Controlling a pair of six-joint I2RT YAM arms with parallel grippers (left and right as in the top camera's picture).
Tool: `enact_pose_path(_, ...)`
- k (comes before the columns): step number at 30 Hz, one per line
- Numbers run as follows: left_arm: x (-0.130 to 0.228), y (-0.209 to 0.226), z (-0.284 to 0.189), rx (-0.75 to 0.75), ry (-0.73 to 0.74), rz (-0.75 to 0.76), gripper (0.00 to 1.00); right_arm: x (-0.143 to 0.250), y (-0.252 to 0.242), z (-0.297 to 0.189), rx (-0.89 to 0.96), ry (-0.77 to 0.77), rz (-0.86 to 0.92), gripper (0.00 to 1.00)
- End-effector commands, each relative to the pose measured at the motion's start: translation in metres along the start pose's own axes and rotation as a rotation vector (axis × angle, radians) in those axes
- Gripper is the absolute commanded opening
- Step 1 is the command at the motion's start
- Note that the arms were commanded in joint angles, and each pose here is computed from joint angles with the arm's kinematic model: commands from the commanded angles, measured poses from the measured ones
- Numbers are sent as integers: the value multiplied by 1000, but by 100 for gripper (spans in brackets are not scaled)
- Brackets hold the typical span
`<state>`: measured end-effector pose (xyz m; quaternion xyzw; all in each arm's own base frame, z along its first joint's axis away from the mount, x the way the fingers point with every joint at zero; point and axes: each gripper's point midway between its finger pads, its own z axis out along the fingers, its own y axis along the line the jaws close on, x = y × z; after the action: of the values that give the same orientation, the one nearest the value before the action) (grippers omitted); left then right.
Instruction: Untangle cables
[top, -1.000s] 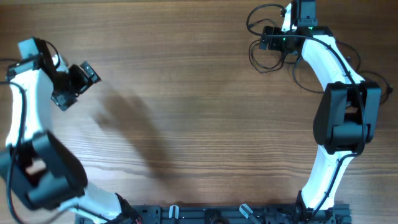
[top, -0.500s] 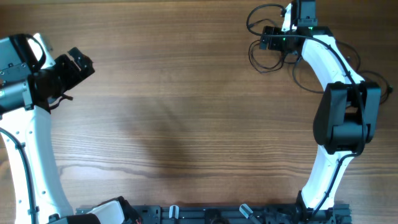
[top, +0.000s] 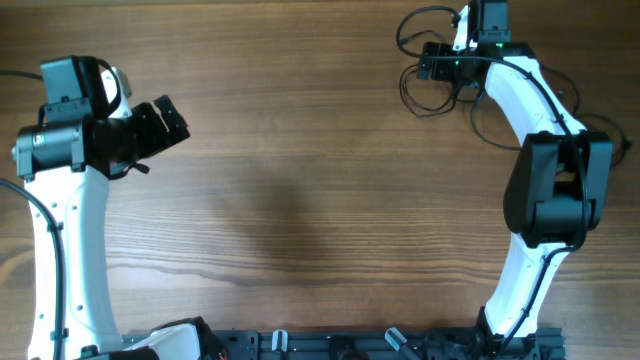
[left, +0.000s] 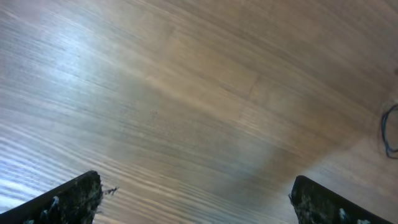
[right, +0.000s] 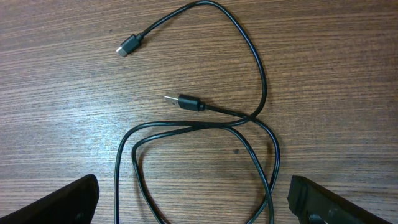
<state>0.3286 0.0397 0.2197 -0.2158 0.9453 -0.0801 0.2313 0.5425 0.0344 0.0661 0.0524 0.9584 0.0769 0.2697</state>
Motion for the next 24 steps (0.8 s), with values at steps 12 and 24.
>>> enact_pose_path(12, 66, -42, 129, 289, -188, 192, 100, -6, -3, -5, 10, -19, -8, 100)
enact_pose_path(24, 156, 1, 158, 288, -194, 222, 100, -6, -3, -5, 10, -19, -8, 100)
